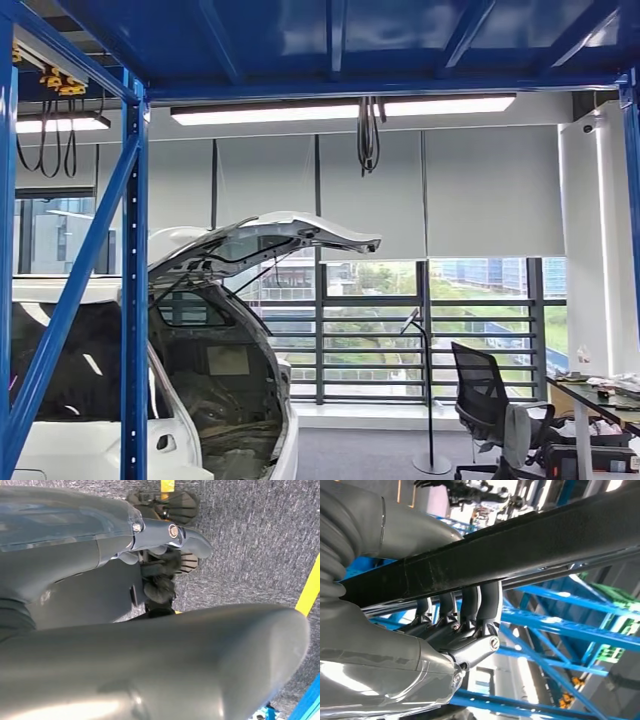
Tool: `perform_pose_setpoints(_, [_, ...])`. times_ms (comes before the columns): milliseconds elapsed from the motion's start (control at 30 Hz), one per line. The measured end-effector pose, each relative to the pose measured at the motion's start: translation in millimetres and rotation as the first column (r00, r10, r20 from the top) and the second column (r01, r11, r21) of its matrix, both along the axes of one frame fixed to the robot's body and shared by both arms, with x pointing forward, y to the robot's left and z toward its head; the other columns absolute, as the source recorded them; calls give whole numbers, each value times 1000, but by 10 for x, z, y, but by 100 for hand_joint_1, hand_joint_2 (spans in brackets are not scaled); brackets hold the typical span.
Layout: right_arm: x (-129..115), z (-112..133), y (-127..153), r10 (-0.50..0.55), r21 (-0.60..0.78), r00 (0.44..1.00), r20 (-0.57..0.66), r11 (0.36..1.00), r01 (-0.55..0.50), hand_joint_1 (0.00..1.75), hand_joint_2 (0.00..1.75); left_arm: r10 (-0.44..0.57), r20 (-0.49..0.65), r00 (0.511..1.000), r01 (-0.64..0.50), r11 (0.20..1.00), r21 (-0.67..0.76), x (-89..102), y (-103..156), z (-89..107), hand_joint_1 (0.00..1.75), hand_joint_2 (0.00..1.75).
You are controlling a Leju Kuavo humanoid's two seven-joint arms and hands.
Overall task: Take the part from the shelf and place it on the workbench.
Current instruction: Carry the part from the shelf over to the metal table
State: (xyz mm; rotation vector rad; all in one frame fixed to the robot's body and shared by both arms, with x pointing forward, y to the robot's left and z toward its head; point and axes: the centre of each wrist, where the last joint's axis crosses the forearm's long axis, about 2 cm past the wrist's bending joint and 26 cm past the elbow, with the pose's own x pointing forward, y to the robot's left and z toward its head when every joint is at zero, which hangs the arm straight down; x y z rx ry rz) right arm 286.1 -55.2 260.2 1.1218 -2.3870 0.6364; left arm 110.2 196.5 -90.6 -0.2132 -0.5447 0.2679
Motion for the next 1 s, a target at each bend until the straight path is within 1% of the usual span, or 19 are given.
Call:
perform_pose_setpoints(133, [-4, -11, 3, 1, -2, 1000, -4, 1000, -1, 175, 175, 1, -4, 1000, -1, 1000, 0, -22, 0, -5, 0, 175])
perform_pose_setpoints(667, [0, -31, -16, -1, -11, 1000, -4, 1000, 1, 175, 175, 3, -1, 1000, -3, 1000, 0, -13, 0, -3, 0, 175])
perform_pose_setpoints(1000, [5, 6, 2, 3, -6, 1000, 4, 1000, -3, 175, 175, 2, 0, 1000, -2, 1000, -4, -12, -18, 0, 0, 175])
